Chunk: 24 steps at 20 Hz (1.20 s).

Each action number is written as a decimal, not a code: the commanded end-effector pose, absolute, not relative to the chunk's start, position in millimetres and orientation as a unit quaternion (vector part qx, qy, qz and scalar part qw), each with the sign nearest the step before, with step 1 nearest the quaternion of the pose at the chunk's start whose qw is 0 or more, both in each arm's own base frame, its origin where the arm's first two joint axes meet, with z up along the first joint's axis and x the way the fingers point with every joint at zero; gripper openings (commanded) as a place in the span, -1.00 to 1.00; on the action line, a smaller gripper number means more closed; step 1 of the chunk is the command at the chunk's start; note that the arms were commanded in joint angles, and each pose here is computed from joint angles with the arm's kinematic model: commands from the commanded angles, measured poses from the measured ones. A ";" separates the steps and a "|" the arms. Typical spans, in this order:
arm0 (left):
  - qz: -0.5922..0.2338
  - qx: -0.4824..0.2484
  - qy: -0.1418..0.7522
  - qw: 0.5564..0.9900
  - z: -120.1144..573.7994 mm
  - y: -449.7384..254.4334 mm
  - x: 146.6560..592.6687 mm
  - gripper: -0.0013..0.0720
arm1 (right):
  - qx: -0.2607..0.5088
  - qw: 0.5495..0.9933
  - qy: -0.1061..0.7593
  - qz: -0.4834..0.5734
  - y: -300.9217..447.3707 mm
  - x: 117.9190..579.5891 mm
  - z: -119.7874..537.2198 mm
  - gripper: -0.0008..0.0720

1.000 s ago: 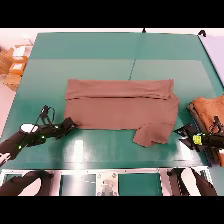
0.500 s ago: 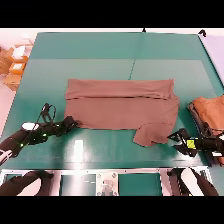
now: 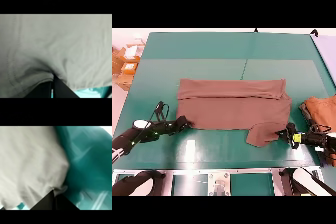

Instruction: Fold the shirts.

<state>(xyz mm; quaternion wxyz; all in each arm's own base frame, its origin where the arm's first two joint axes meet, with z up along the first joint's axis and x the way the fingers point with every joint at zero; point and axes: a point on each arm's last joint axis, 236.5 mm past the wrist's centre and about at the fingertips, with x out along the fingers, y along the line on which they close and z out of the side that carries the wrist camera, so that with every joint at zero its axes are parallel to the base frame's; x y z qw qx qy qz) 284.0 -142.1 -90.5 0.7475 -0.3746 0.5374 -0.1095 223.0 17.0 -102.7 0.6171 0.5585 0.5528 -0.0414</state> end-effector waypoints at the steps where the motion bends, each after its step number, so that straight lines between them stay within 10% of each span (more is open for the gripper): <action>1: -0.112 -0.303 0.588 0.741 -87.7 -131.7 266.1 -0.91 | 0.558 0.609 0.564 -0.008 24.5 223.8 -84.8 -0.94; 11: -0.055 -0.166 0.648 0.742 -60.3 -77.3 206.7 -0.91 | 0.468 0.660 0.584 -0.069 -5.3 207.3 -33.6 -0.94; 16: -0.085 -0.146 0.564 0.808 12.2 -79.6 282.2 -0.91 | 0.441 0.735 0.514 -0.008 4.5 287.6 30.8 -0.94; 24: -0.144 -0.143 0.567 0.799 -13.1 -107.6 431.1 -0.91 | 0.439 0.720 0.538 -0.007 -7.1 410.1 -7.2 -0.94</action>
